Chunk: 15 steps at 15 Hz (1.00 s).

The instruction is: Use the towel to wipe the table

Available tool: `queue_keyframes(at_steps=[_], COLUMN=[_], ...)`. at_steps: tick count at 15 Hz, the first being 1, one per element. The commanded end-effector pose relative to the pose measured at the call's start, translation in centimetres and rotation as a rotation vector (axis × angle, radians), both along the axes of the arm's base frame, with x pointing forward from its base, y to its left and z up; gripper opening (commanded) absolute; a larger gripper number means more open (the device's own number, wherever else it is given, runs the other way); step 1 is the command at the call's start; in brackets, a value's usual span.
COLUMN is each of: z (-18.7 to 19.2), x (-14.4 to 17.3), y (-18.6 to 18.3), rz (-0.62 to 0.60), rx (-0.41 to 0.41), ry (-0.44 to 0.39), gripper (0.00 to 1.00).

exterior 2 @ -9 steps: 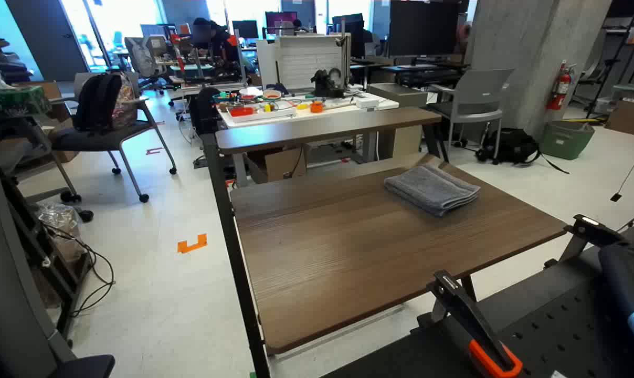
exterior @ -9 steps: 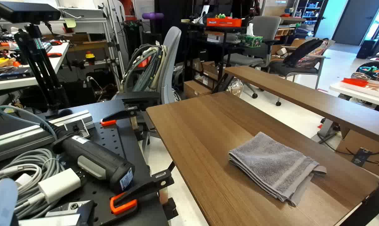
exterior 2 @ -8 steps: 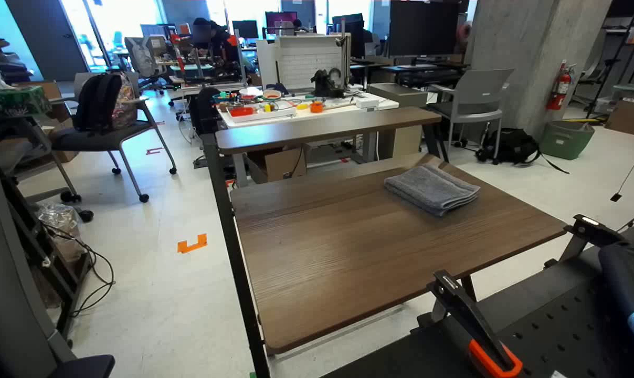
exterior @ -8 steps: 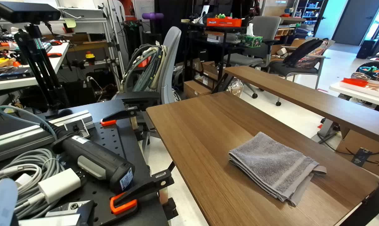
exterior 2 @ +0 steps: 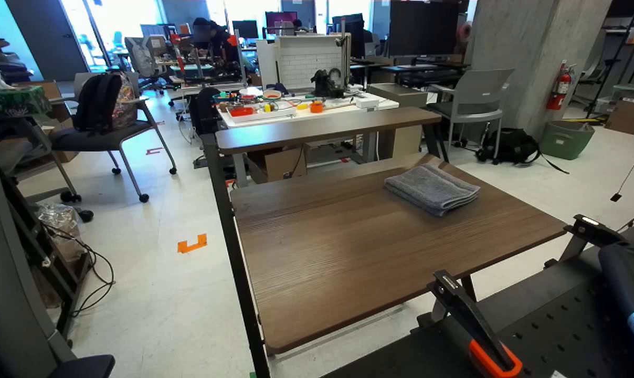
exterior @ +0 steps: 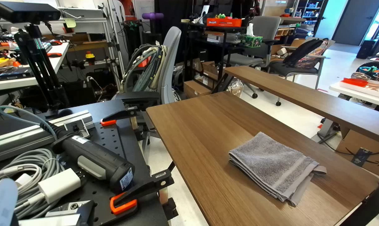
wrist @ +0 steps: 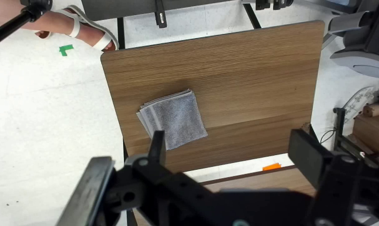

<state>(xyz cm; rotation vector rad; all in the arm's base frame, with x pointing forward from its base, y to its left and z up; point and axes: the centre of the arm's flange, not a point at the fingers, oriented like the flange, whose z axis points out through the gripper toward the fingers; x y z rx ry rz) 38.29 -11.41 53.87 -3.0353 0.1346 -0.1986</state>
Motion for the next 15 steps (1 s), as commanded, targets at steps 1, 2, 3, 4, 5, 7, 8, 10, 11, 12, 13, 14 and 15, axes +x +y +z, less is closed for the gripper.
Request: queue_keyframes(at_steps=[1, 2, 3, 4, 5, 7, 8, 10, 11, 12, 13, 14, 15], z=[0.0, 0.0, 0.0, 0.0, 0.0, 0.0, 0.0, 0.0, -0.8, -1.5, -2.4, -3.1, -4.5], x=[0.0, 0.0, 0.0, 0.0, 0.0, 0.0, 0.0, 0.0, 1.0, 1.7, 2.8, 3.6, 5.1], y=[0.0, 0.0, 0.0, 0.0, 0.0, 0.0, 0.0, 0.0, 0.2, 0.4, 0.6, 0.8, 1.1], rz=[0.000, 0.000, 0.000, 0.000, 0.000, 0.000, 0.000, 0.000, -0.011, -0.012, -0.011, -0.010, -0.019], rx=[0.000, 0.000, 0.000, 0.000, 0.000, 0.000, 0.000, 0.000, -0.009, -0.011, -0.018, -0.022, -0.027], ry=[0.000, 0.000, 0.000, 0.000, 0.000, 0.000, 0.000, 0.000, -0.014, -0.021, -0.030, -0.036, -0.061], gripper=[1.00, 1.00, 1.00, 1.00, 1.00, 1.00, 1.00, 1.00, 1.00, 1.00, 1.00, 1.00, 1.00])
